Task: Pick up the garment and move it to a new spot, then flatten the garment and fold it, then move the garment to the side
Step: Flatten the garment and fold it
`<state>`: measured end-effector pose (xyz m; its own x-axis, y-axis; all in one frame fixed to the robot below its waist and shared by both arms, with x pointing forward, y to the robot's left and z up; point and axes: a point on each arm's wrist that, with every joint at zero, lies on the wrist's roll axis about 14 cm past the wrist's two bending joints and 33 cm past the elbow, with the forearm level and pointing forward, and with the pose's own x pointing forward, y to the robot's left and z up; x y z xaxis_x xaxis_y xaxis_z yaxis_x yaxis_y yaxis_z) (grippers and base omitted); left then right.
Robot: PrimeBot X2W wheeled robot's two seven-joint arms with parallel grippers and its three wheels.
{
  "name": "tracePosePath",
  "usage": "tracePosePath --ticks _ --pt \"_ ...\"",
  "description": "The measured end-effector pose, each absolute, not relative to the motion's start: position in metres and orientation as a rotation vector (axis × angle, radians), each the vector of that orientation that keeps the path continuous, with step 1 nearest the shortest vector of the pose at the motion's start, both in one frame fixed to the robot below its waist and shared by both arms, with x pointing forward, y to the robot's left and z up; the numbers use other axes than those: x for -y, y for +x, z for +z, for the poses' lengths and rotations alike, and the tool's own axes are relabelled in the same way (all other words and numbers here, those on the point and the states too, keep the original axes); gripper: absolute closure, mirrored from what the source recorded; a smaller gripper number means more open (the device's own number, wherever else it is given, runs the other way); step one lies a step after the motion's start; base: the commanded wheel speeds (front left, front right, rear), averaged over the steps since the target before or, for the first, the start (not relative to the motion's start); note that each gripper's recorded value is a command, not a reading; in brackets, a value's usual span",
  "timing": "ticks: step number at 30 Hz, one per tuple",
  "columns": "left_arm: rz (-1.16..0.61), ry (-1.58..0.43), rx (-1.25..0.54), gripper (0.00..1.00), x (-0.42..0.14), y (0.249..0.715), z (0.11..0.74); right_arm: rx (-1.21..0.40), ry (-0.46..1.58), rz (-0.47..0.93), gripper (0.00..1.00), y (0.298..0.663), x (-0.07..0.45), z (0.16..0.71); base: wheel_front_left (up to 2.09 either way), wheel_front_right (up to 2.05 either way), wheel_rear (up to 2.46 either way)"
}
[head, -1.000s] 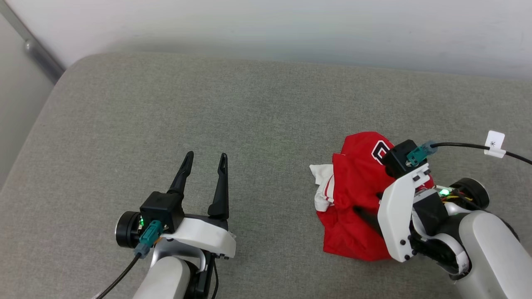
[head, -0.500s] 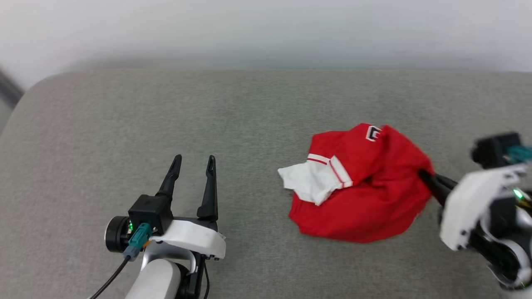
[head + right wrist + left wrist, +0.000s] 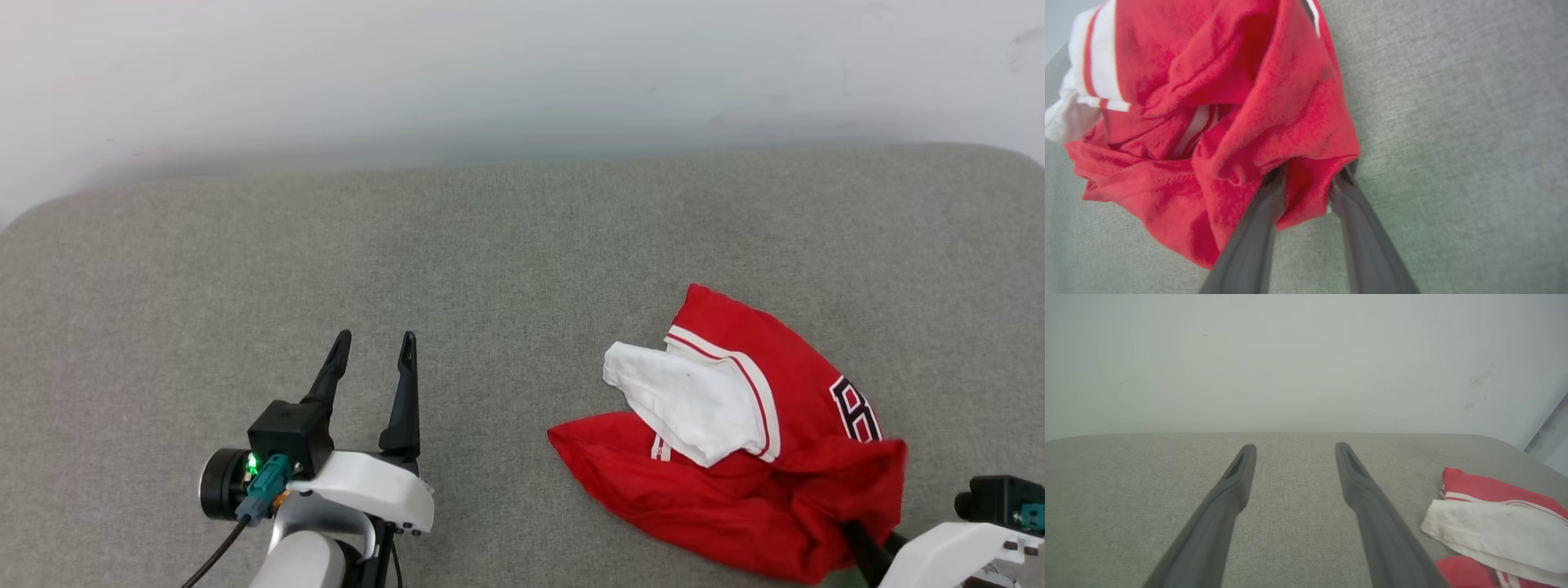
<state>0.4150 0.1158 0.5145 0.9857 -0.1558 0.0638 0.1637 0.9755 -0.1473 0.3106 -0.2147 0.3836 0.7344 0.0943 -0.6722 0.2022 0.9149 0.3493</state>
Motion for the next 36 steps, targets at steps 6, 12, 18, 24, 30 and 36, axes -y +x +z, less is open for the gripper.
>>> tracePosePath --ticks 6,12,18,24,30,36 --pt "-0.161 -0.153 0.049 0.00 -0.116 0.405 0.517 -0.549 0.351 -0.019 0.00 0.328 0.213 0.423 0.00 0.00 0.00" --pt "-0.155 -0.153 0.055 0.00 -0.119 0.397 0.521 -0.451 0.242 0.069 0.00 0.336 0.205 0.461 0.00 0.00 0.00" --pt "-0.151 -0.157 0.049 0.00 -0.120 0.396 0.519 -0.565 0.088 0.256 0.00 0.350 0.170 0.471 0.00 0.00 0.00" --pt "-0.137 -0.166 0.038 0.00 -0.122 0.399 0.515 -0.739 -0.060 0.427 0.00 0.357 0.135 0.460 0.00 0.00 0.00" --pt "-0.113 -0.173 0.017 0.00 -0.128 0.407 0.505 -0.868 -0.174 0.529 0.00 0.364 0.117 0.438 0.00 0.00 0.00" --pt "-0.089 -0.171 -0.004 0.00 -0.135 0.414 0.494 -0.959 -0.227 0.563 1.00 0.368 0.117 0.415 0.00 0.00 0.00"
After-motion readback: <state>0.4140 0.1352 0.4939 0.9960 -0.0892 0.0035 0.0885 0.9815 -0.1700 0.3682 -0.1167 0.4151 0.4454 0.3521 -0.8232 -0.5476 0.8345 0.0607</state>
